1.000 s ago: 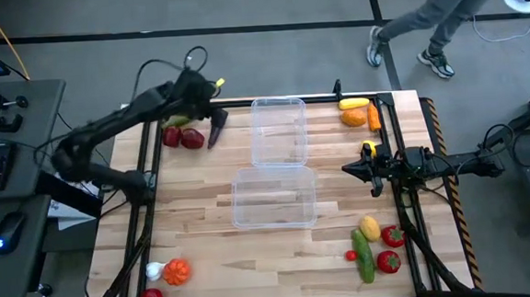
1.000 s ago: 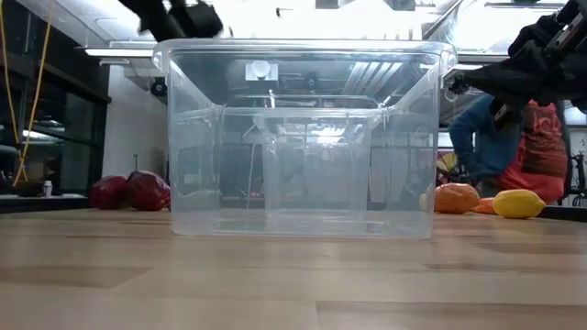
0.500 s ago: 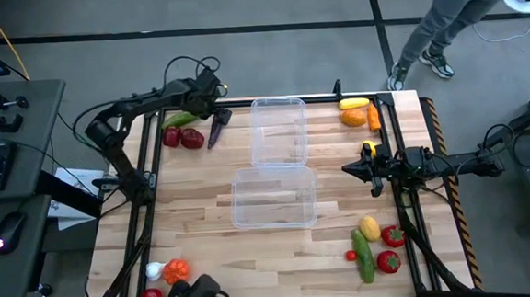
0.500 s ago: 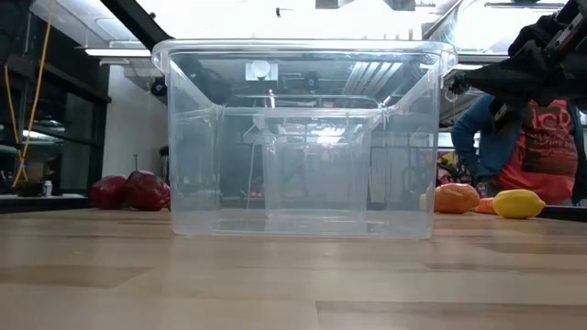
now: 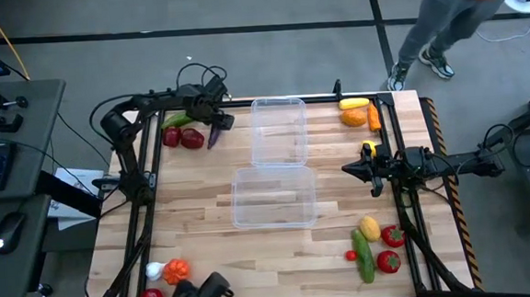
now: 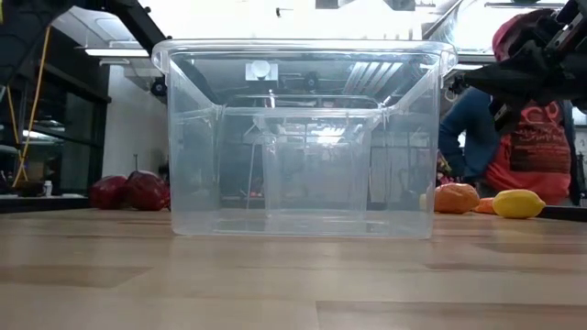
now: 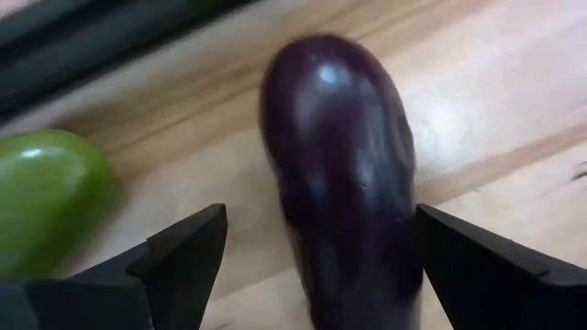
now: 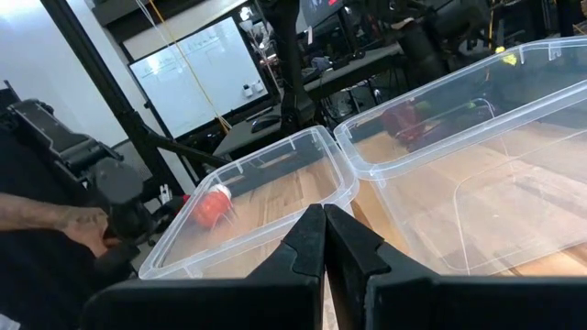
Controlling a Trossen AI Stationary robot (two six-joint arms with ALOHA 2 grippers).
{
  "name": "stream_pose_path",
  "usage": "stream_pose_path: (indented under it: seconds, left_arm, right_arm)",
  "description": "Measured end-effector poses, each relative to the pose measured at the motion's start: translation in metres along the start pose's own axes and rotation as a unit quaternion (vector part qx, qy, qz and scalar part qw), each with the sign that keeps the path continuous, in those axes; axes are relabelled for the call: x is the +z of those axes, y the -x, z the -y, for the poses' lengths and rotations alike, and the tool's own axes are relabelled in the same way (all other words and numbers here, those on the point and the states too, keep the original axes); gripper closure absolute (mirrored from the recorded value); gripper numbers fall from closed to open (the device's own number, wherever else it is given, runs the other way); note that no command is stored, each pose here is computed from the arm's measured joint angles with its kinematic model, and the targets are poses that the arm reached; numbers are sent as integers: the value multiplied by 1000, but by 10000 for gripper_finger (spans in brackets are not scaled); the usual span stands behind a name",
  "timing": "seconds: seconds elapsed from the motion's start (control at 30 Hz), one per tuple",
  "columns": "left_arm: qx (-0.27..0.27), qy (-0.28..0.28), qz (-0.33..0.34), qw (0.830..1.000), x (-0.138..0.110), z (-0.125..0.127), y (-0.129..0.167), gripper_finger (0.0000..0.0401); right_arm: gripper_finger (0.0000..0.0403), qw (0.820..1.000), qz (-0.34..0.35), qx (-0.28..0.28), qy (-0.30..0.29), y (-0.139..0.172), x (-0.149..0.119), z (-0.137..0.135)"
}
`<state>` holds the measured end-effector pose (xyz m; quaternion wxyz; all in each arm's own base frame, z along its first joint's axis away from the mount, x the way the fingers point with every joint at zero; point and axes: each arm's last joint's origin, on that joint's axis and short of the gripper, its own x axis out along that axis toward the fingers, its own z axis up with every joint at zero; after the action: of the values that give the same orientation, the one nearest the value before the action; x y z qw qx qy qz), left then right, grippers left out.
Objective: Sort produce into baskets
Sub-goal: Put the purple eggplant in the top transparent bin
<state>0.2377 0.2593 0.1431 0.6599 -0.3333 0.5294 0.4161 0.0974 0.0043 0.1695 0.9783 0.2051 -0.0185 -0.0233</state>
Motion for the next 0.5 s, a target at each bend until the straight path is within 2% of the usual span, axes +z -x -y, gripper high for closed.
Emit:
stream_pose_path:
  seconds: [0.2,0.3,0.4,0.5]
  left_arm:
    - [19,-15,-2,1000,-3,9,-6,72]
    - [35,-24,6,999,-4,14,-6,90]
    - [45,-32,10,998,-6,18,-5,132]
    - [52,-41,12,998,-8,22,-2,207]
  right_arm:
    - [402,1000,0,0,0,0,0,0]
    - [402,1000,0,0,0,0,0,0]
    - [402,1000,0,0,0,0,0,0]
    - [402,1000,0,0,0,0,0,0]
